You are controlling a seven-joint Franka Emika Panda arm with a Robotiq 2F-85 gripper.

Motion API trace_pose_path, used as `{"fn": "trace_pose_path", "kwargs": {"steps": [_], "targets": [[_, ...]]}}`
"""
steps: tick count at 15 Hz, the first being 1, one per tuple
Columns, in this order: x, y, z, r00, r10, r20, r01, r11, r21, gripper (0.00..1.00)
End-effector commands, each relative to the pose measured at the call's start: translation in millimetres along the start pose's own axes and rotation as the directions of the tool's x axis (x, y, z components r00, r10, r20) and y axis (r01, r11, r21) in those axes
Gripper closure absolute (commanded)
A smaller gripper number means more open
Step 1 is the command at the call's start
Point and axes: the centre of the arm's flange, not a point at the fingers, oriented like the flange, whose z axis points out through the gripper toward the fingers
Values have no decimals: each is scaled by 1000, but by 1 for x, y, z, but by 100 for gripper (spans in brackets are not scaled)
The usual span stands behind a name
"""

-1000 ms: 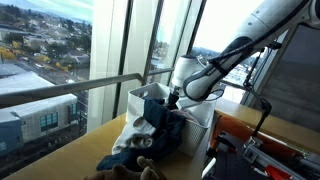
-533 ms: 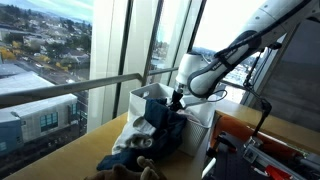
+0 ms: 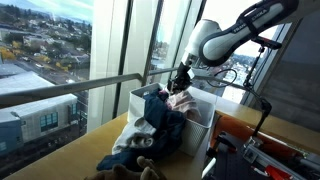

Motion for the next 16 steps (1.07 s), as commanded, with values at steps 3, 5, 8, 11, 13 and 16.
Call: {"fn": "trace_pose_path", "kwargs": {"steps": [3,5,8,11,13,16], "targets": [[-3,-39,-144,993,-55,-109,69,988,138,94],[-20,-64,-187,982,-96,-165,123,979,162,94],[-56,-108,-243,940,-210,-270,264,948,180,94],[-98,-158,-295,882,-313,-354,395,899,191,94],[-129,-191,-329,837,-371,-402,475,858,197,94],[-184,-237,-376,766,-448,-461,582,787,204,94]]}}
